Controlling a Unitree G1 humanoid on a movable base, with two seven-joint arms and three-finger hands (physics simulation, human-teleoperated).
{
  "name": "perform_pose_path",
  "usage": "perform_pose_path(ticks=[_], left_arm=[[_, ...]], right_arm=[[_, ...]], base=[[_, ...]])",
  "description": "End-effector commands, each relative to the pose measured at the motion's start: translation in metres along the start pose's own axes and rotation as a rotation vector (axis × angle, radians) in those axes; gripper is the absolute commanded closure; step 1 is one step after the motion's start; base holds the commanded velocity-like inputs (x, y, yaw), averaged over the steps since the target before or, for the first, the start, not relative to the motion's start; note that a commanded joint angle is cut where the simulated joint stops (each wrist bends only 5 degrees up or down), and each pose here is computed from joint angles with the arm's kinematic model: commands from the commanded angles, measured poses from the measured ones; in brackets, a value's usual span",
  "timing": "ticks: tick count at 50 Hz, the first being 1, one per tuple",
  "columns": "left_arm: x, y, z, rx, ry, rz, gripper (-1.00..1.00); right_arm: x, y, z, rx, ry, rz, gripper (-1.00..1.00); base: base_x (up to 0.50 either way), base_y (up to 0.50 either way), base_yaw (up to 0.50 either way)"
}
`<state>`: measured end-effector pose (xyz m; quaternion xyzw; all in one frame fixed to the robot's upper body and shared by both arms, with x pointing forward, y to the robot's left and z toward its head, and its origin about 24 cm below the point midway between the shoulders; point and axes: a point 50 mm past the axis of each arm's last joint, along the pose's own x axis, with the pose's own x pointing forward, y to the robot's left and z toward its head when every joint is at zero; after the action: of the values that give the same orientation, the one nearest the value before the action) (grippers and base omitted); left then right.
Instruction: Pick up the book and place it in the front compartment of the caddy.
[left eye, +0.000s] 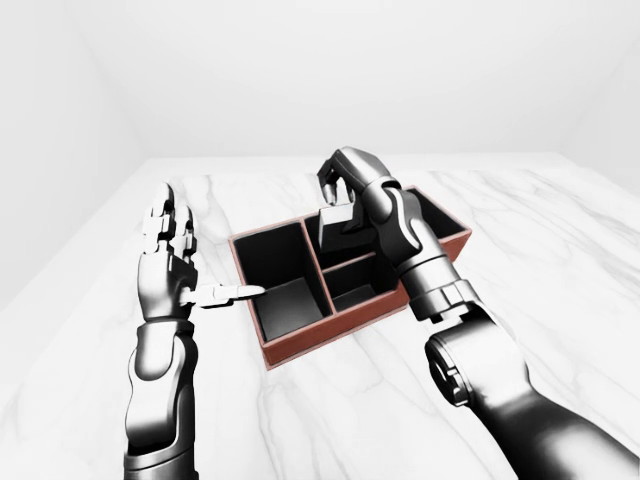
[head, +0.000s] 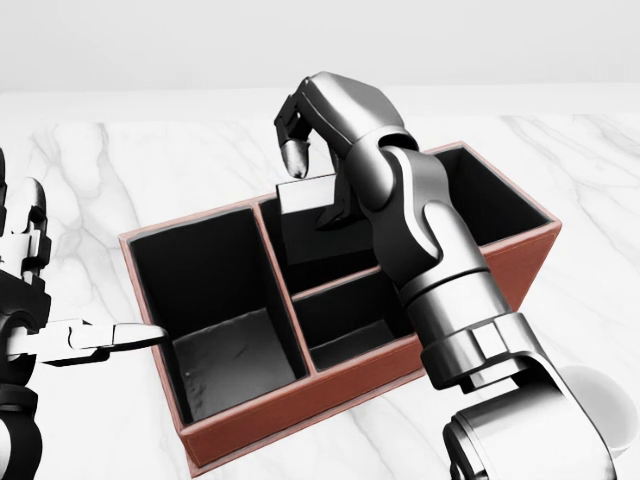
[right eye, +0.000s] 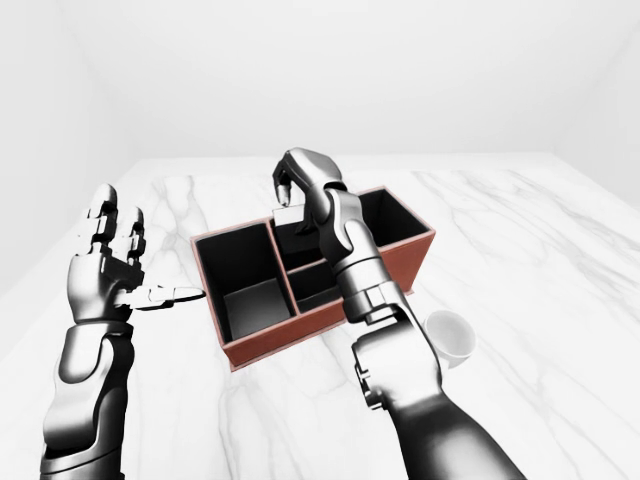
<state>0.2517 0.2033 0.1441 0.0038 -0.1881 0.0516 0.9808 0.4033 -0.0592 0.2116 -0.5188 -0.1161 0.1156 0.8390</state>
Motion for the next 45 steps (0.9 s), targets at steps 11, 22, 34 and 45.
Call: perform_pose_path(ticks=[11, 22, 34, 45], left_arm=[[0.0, 0.0, 0.003, 0.0, -0.011, 0.0, -1.0], [-0.001, 0.0, 0.002, 0.0, -0.008, -0.001, -1.0], [-0.001, 0.0, 0.002, -0.001, -0.007, 0.001, -1.0], [-0.001, 0.0, 0.003, -0.001, -0.014, 0.001, -1.0]], right_arm=[[0.006, -0.003, -0.012, -0.019, 0.069, -0.082, 1.0], [0.007, 0.001, -0.01, -0.028, 0.043, -0.084, 1.0], [0.008, 0.004, -0.004, -0.033, 0.01, -0.073, 1.0], [0.009, 0.001, 0.001, -0.042, -0.007, -0.078, 1.0]], base=[[0.0, 0.0, 0.0], [0.0, 0.0, 0.0], [0.0, 0.0, 0.0], [0.0, 0.0, 0.0]])
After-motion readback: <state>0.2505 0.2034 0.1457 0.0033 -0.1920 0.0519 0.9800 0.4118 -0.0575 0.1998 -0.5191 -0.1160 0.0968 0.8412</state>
